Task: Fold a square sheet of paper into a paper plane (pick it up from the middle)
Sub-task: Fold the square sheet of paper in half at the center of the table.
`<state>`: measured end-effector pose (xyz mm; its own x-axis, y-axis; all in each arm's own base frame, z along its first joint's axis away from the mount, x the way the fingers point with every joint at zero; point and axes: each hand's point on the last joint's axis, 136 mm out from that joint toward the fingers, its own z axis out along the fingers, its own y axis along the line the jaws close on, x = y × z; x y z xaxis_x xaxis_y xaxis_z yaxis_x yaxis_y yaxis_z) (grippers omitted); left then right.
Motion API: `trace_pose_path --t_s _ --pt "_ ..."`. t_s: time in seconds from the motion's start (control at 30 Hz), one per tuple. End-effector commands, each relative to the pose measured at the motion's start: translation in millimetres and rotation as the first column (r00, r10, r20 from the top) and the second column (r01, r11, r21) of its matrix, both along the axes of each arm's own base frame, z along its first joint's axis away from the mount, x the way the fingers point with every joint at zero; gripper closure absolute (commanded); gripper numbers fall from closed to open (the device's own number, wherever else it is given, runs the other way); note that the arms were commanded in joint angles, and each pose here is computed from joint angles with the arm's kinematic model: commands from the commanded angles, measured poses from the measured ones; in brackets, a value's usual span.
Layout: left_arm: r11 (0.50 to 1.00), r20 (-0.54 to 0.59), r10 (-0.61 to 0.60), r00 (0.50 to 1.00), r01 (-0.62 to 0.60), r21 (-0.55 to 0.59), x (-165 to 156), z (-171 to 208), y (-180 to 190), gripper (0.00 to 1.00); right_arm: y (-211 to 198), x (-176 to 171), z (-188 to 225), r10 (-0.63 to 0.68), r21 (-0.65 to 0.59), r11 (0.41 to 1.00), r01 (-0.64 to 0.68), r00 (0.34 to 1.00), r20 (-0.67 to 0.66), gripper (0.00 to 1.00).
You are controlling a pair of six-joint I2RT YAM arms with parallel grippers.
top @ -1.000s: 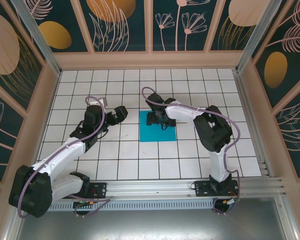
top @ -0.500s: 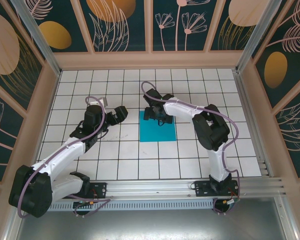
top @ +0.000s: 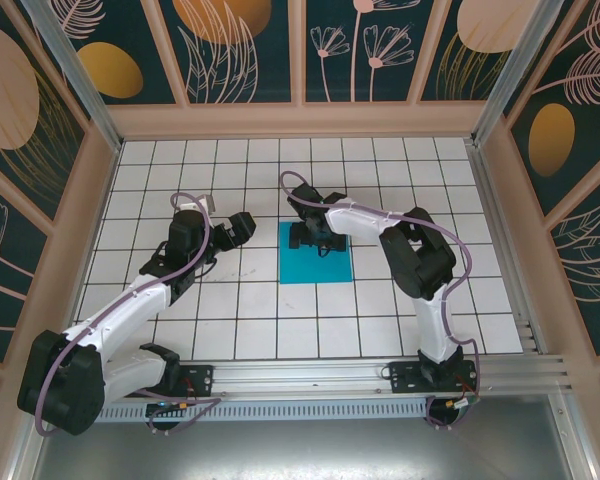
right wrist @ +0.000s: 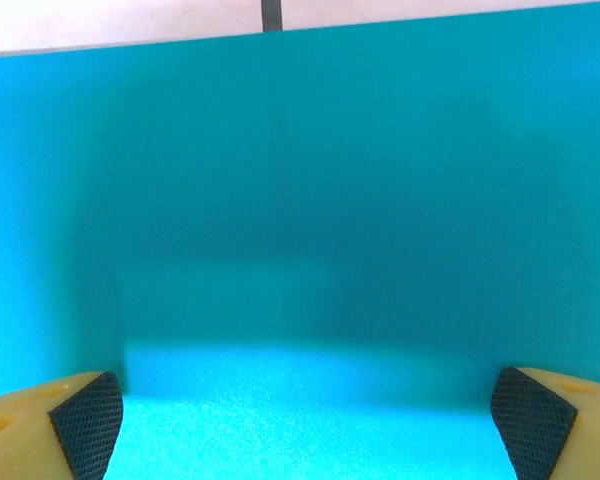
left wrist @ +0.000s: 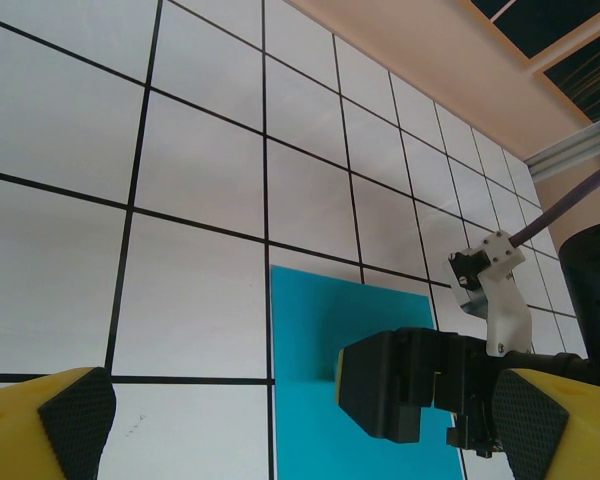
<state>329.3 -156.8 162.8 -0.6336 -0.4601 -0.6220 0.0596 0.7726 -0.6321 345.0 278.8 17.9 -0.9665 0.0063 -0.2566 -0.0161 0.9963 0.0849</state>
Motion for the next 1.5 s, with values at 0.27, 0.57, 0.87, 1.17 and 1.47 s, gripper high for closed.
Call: trace_pose_path --t_s 0.27,0.57,0.87,1.17,1.47 --pt "0.999 -0.001 -0.037 0.999 0.037 -0.003 2 1 -8 0.01 -3 1 16 0.021 -0.068 0.997 -0.019 1.000 0.022 0.01" --pt "0.999 -0.014 -0.044 0.999 0.044 -0.013 2 -2 -10 0.01 -2 -13 -6 0.048 -0.062 0.997 -0.050 0.998 -0.046 0.01" --pt "0.999 -0.019 -0.043 0.999 0.043 -0.011 0 -3 -9 0.01 -21 -37 -54 0.048 -0.135 0.988 -0.069 0.987 -0.151 0.01" --pt "0.999 -0.022 -0.046 0.999 0.046 -0.006 0 -5 -10 0.01 -17 -33 -47 0.046 -0.115 0.992 -0.060 0.991 -0.128 0.08" --pt "0.999 -0.022 -0.041 0.999 0.041 -0.003 -1 -5 -9 0.01 -10 -20 -30 0.039 -0.096 0.994 -0.047 0.996 -0.083 0.15"
